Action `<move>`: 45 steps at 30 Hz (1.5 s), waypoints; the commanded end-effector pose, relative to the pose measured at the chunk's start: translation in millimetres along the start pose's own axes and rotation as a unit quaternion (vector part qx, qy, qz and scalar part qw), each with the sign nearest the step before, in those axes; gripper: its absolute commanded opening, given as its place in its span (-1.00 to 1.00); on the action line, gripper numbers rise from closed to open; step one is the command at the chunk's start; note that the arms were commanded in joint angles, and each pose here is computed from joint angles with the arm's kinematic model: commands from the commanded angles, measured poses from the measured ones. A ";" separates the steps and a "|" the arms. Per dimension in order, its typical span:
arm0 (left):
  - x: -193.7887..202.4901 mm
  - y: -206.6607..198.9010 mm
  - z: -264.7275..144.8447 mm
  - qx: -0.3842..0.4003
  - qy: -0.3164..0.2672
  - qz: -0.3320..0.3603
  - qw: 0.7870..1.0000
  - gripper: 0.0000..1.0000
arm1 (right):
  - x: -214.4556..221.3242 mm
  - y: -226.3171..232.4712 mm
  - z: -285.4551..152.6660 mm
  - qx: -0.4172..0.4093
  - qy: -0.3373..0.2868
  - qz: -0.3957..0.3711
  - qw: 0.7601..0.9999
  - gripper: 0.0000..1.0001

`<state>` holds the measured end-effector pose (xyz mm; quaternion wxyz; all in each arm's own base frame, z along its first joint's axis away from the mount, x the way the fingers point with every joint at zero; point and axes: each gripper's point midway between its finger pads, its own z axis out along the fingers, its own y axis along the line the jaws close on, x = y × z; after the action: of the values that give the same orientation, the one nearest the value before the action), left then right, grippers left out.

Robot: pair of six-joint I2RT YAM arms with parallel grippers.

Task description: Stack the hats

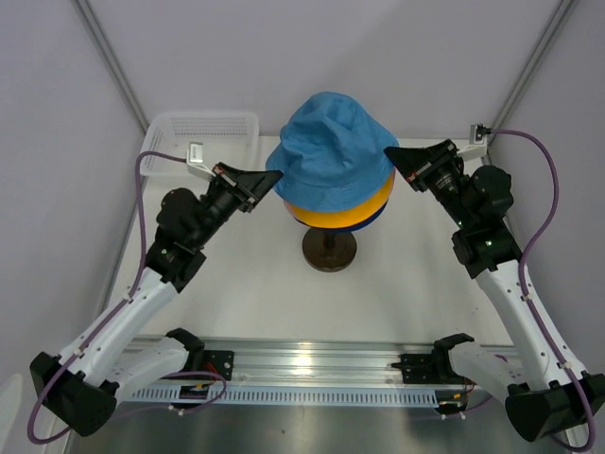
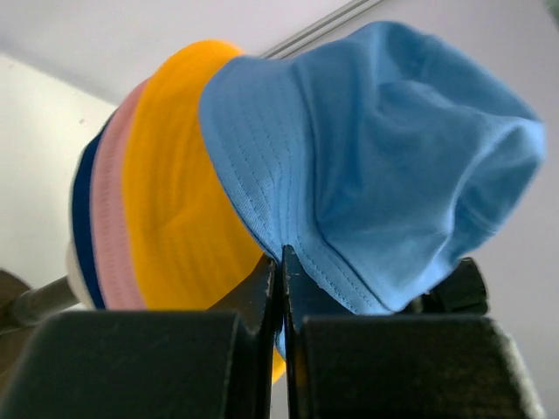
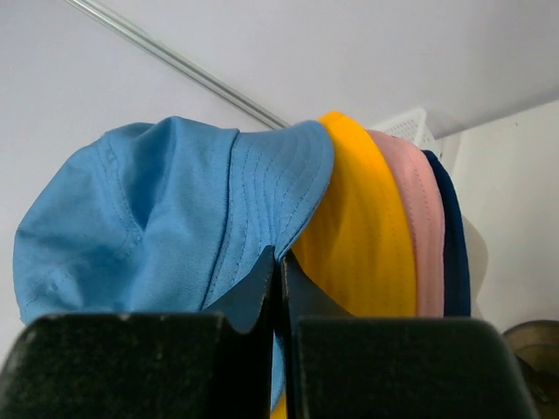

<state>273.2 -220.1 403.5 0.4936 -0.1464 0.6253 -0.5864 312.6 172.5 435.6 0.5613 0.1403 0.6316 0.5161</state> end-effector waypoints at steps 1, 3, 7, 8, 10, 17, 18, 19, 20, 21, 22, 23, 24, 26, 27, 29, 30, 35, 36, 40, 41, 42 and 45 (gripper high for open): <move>11.4 29.2 11.2 -0.038 0.021 0.005 0.999 -0.99 | -1.1 -17.2 0.4 0.035 0.011 0.003 0.999 -1.00; 13.1 39.3 14.0 -0.054 0.021 0.005 0.998 -0.99 | 2.3 -26.9 -2.9 0.054 0.020 0.000 0.998 -1.00; 22.6 58.6 8.0 -0.072 0.028 0.006 0.997 -0.99 | 9.2 -35.4 -10.2 0.066 0.038 -0.009 0.997 -1.00; 26.3 63.6 4.4 -0.072 0.032 0.014 0.997 -0.99 | 12.4 -37.3 -12.7 0.068 0.045 -0.012 0.997 -1.00; 25.5 59.7 -2.8 -0.052 0.025 0.031 0.998 -0.99 | 16.8 -38.2 -18.6 0.063 0.054 -0.028 0.996 -1.00; 29.2 57.9 -13.3 -0.032 0.042 0.127 0.990 -0.99 | 24.2 -40.2 -26.4 0.051 0.069 -0.066 0.994 -1.00; 28.0 58.5 -12.0 -0.035 0.042 0.134 0.990 -0.99 | 23.9 -46.2 -25.5 0.061 0.067 -0.068 0.994 -1.00; 29.0 62.5 -10.7 -0.040 0.045 0.140 0.988 -0.99 | 25.6 -50.7 -24.2 0.066 0.069 -0.073 0.993 -1.00; 30.7 67.8 -7.2 -0.046 0.052 0.152 0.986 -0.99 | 29.4 -60.0 -21.9 0.075 0.075 -0.073 0.992 -1.00; 31.8 72.4 -5.5 -0.052 0.056 0.154 0.985 -0.99 | 32.3 -65.8 -20.2 0.081 0.080 -0.073 0.991 -1.00; 35.1 76.1 -3.9 -0.053 0.062 0.156 0.984 -0.99 | 35.0 -70.8 -19.5 0.086 0.085 -0.072 0.990 -1.00; 38.7 82.6 -0.6 -0.058 0.070 0.162 0.983 -0.99 | 41.0 -79.7 -16.5 0.094 0.095 -0.070 0.989 -1.00; 40.4 86.9 1.0 -0.063 0.074 0.162 0.982 -0.99 | 44.1 -83.9 -15.8 0.096 0.101 -0.068 0.988 -1.00; 40.6 90.4 4.9 -0.065 0.076 0.176 0.979 -0.99 | 47.8 -89.7 -12.6 0.097 0.107 -0.070 0.987 -1.00; 42.1 95.5 7.6 -0.071 0.079 0.180 0.978 -0.99 | 51.0 -95.4 -10.7 0.102 0.112 -0.068 0.986 -1.00; 41.7 102.0 10.9 -0.083 0.077 0.191 0.975 -0.99 | 52.2 -100.9 -9.0 0.107 0.114 -0.074 0.985 -1.00; 44.6 111.0 12.4 -0.097 0.084 0.189 0.974 -0.99 | 53.7 -104.9 -7.5 0.111 0.117 -0.074 0.984 -1.00; 60.1 132.6 10.1 -0.113 0.111 0.186 0.970 -0.99 | 59.0 -119.3 -10.2 0.134 0.129 -0.086 0.979 -1.00; 61.1 131.8 10.5 -0.108 0.113 0.190 0.969 -0.99 | 61.3 -122.1 -13.0 0.138 0.136 -0.089 0.977 -1.00; 65.1 130.5 6.7 -0.095 0.131 0.216 0.963 -0.99 | 64.9 -126.8 -20.9 0.149 0.150 -0.106 0.972 -1.00; 65.9 131.0 5.6 -0.093 0.133 0.222 0.961 -0.99 | 67.0 -126.5 -22.4 0.144 0.156 -0.111 0.971 -1.00; 64.8 129.1 5.3 -0.090 0.133 0.229 0.960 -0.99 | 68.3 -125.5 -23.1 0.137 0.160 -0.119 0.970 -1.00; 59.6 126.4 3.2 -0.085 0.126 0.255 0.955 -0.98 | 74.0 -122.2 -22.3 0.097 0.171 -0.154 0.968 -1.00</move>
<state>297.5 -238.6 346.4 0.5796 0.0180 0.6588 -0.4793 318.3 173.2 385.1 0.5754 0.0225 0.6856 0.4454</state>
